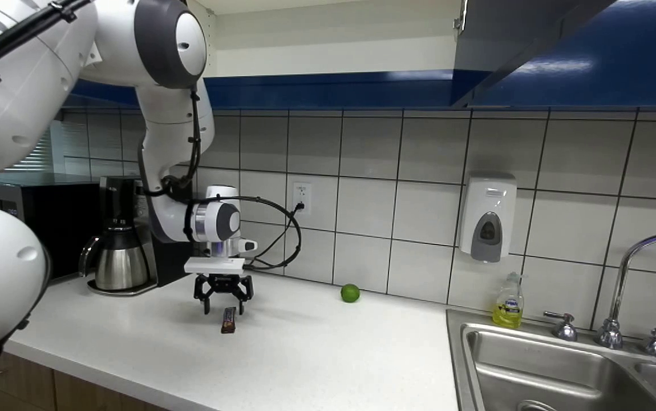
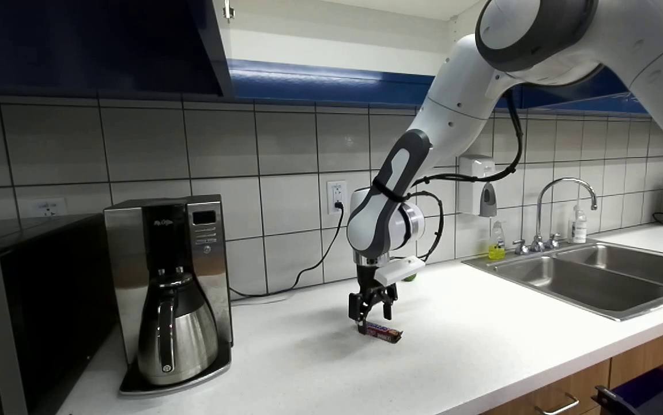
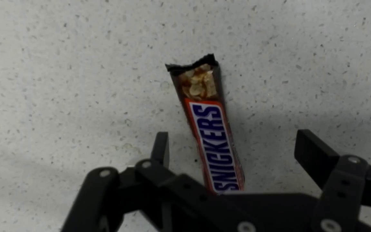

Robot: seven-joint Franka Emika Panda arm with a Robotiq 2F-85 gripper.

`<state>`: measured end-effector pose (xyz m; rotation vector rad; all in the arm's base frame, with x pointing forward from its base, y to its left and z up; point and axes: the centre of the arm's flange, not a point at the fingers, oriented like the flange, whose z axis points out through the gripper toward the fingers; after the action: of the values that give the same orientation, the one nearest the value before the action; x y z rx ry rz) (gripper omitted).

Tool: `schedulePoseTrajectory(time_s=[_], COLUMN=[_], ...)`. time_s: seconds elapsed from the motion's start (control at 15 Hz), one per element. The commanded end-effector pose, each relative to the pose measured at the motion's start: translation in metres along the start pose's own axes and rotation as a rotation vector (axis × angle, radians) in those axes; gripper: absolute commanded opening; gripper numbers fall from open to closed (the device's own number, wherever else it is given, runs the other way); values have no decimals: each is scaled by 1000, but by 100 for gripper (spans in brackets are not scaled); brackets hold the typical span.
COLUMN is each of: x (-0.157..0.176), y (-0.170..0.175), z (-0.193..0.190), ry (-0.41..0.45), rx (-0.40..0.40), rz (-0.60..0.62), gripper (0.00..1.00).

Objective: Put the chocolate bar in the open cupboard

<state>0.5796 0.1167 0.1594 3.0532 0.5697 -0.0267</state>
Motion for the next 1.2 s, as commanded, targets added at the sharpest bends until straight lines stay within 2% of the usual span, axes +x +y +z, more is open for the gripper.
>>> schedulePoseTrajectory(time_s=[0.0, 0.47, 1.13], x=[8, 10, 12], y=[5, 7, 11], z=[1, 3, 3], ry=[-16, -20, -12], rx=[-13, -14, -2], rz=[-37, -51, -165], gripper=[100, 100, 100])
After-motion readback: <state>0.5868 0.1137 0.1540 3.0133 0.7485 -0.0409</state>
